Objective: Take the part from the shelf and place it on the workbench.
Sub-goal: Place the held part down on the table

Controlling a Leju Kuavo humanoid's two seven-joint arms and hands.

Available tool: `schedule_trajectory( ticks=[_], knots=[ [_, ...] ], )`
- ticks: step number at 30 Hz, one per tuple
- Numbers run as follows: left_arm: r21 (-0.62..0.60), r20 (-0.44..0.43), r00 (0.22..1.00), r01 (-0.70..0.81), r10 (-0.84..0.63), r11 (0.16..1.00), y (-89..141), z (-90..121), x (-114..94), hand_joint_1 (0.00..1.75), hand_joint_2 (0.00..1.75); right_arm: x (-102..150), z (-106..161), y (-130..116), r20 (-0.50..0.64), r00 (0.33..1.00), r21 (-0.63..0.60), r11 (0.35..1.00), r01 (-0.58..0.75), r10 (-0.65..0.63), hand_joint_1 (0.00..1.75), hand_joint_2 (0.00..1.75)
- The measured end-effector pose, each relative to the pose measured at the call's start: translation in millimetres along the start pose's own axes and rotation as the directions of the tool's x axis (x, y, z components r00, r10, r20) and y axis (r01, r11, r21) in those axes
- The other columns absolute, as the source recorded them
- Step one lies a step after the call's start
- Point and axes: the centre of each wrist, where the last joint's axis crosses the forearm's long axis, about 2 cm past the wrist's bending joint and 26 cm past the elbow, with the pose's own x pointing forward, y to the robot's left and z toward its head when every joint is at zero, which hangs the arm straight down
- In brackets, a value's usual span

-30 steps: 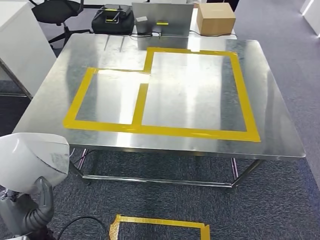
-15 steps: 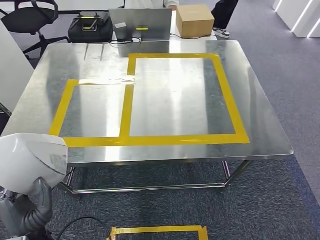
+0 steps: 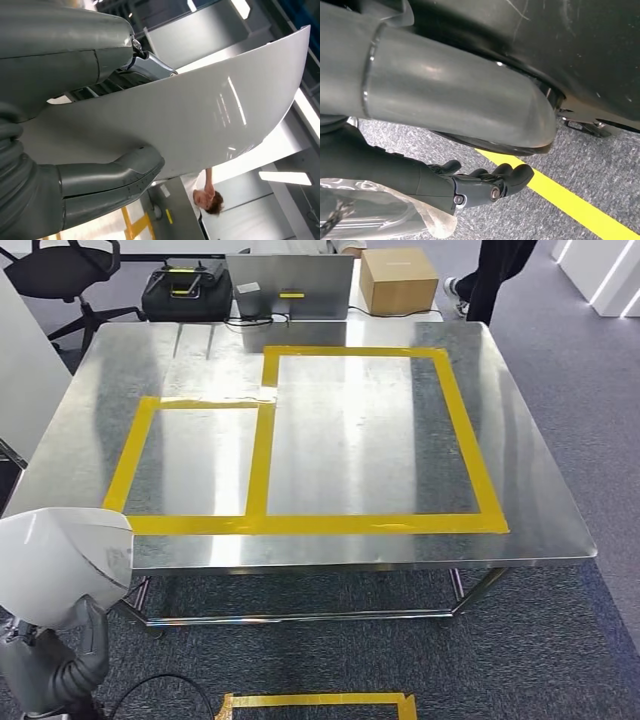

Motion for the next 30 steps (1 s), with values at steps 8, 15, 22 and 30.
schedule_trajectory(
  ticks=[8,15,22,30],
  knots=[
    [-0.077,0.251,0.888,0.416,-0.386,0.906,20,-16,-9,1.75,1.75,2,-1,0,-0.014,1.000,0.036,0.999,-0.022,0.023,0.00,0.00],
    [-0.051,0.384,0.678,0.694,-0.627,0.718,52,-70,-48,1.75,1.75,5,-1,-1,0.002,0.998,0.075,0.995,-0.068,0.068,0.00,0.00],
    [-0.135,0.422,0.576,0.803,-0.700,0.580,52,-153,-105,1.75,1.75,7,-3,-4,0.017,0.991,0.096,0.987,-0.132,0.131,0.00,0.00],
    [-0.272,0.442,0.541,0.841,-0.716,0.468,22,-214,-140,1.75,1.75,9,-4,-7,0.016,0.983,0.115,0.977,-0.182,0.182,0.00,0.00]
  ],
)
